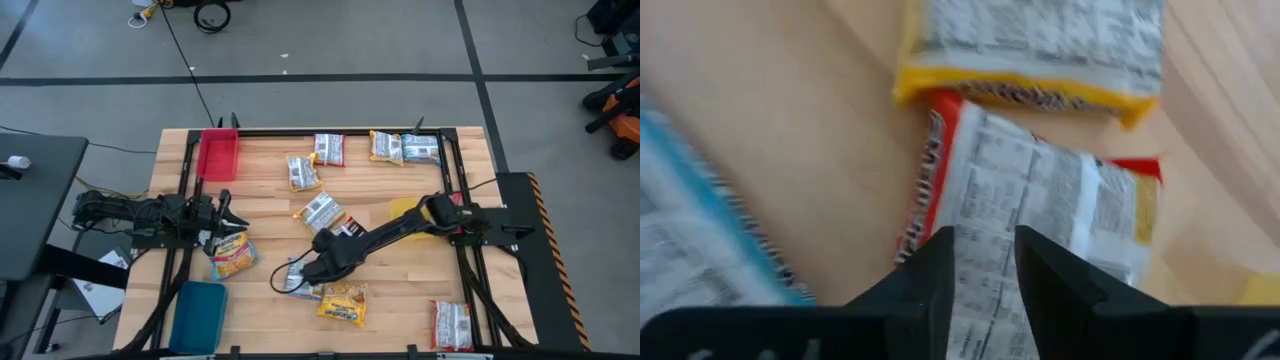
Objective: Sort Maruchan noodles
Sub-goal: Put the red noodle pack into the yellow bin
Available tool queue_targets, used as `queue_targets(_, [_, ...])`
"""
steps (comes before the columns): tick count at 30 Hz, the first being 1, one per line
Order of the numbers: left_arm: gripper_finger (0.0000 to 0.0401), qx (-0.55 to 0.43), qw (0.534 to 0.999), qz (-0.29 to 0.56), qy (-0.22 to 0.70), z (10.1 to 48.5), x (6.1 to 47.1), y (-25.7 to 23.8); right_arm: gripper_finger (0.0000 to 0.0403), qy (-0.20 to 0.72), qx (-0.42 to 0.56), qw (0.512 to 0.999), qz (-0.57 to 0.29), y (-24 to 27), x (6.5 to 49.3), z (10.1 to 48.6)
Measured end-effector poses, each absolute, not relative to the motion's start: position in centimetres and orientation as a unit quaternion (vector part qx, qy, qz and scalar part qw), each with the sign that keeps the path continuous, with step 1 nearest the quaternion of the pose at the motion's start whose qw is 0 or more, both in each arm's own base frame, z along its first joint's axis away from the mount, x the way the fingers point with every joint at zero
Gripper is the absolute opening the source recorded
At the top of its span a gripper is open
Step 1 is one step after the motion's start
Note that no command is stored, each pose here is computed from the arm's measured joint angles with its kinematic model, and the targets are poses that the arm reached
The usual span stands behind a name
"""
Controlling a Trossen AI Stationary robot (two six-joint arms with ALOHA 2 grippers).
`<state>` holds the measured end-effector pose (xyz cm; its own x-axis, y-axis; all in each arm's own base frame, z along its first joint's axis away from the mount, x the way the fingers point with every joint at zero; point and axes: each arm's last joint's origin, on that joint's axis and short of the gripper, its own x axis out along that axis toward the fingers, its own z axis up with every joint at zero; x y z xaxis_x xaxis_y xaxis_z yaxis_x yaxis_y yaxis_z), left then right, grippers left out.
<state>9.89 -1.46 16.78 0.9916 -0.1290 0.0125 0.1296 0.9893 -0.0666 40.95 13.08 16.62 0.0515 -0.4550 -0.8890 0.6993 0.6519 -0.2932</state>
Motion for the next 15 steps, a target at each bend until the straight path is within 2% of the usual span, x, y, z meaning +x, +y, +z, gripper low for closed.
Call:
queue_targets(8, [0.0062,-0.034,0.997,-0.065,-0.004,16.8,9.9,-1.5,0.0171,0.56,0.113,0.718,-0.397,13.9,41.1,15.6])
queue_targets(15, [0.0062,-0.034,0.997,-0.065,-0.004,16.8,9.9,-1.5,0.0162,0.573,0.12,0.71,-0.39,13.4,41.1,15.1])
